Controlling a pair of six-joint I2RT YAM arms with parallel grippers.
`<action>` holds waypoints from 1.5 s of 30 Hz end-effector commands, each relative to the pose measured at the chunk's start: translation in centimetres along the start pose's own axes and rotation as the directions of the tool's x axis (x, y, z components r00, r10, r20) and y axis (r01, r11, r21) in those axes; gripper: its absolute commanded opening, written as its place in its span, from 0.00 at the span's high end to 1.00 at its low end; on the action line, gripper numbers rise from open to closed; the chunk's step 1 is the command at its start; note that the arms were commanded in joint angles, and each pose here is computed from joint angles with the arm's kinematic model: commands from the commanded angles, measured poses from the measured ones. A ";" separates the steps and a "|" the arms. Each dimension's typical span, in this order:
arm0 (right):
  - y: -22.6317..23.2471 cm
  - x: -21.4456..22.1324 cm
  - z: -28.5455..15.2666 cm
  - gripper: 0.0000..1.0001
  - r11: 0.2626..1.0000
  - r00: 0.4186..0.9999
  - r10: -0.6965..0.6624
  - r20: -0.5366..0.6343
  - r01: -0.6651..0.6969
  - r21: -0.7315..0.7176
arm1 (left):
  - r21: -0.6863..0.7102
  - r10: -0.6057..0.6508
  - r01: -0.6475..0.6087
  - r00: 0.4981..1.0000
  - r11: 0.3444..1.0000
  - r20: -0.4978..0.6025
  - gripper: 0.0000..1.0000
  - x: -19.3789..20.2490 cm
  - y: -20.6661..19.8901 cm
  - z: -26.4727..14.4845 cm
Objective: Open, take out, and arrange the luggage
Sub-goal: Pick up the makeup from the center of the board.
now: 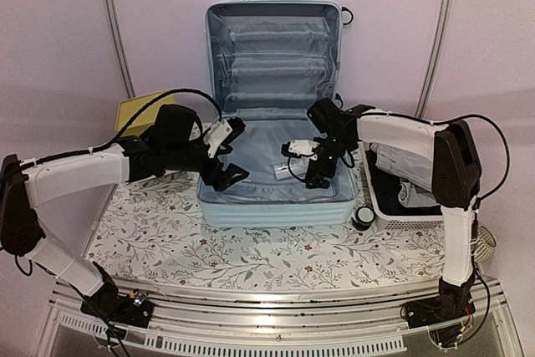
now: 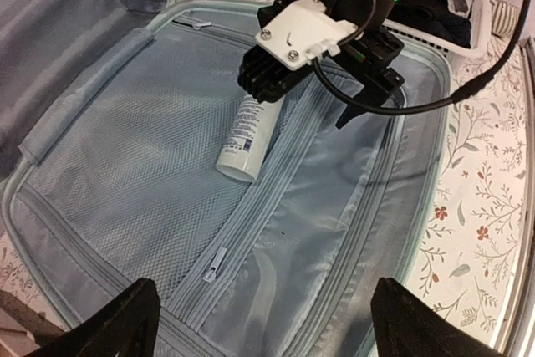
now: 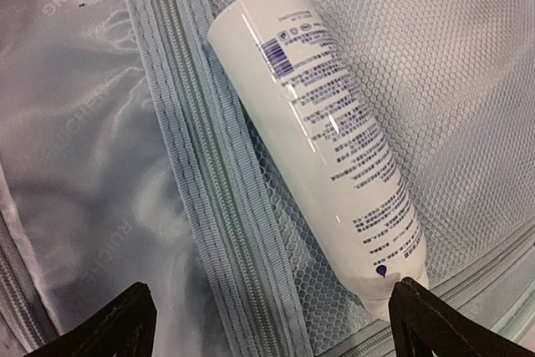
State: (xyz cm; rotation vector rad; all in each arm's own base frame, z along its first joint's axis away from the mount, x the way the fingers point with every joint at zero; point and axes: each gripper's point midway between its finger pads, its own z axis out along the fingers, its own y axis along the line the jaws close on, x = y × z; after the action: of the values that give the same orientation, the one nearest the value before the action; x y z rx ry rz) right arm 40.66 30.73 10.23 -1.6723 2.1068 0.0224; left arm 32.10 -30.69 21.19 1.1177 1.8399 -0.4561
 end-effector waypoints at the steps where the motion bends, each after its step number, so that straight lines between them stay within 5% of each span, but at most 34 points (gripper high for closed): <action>1: -2.4 -1.0 -1.8 0.01 0.979 0.983 -0.183 0.027 0.179 0.097 | -0.062 -0.068 0.072 0.996 0.995 0.064 0.09 -1.1 1.2 -1.3; 9: -5.6 -3.2 -0.7 0.01 0.942 0.951 -0.305 0.060 0.291 0.168 | -0.117 -0.272 0.285 0.955 0.951 0.117 0.09 -1.0 4.1 -2.8; 16: -4.6 -3.1 2.4 0.04 0.917 0.917 -0.392 0.068 0.384 0.107 | -0.170 -0.328 0.356 0.929 0.919 0.174 0.04 -0.8 5.3 -4.7; 26: -5.9 -4.4 5.2 0.21 0.910 0.911 -0.400 0.097 0.381 0.164 | -0.223 -0.450 0.522 0.840 0.823 0.304 0.02 0.1 8.1 -8.5; 35: -5.8 -7.4 0.0 0.54 0.925 0.901 -0.364 0.234 0.322 0.201 | -0.161 -0.502 0.578 0.792 0.800 0.347 0.02 0.0 7.9 -9.7; 45: -4.5 -9.5 -6.1 0.61 0.943 0.860 -0.325 0.393 0.262 0.206 | -0.078 -0.562 0.616 0.757 0.784 0.332 0.02 -0.5 6.9 -9.0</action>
State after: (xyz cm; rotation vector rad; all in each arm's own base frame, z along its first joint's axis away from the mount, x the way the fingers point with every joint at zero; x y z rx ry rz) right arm 45.06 35.35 15.33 -1.7982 1.5688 0.0511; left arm 33.59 -20.54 26.79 0.2894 1.9066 -0.6890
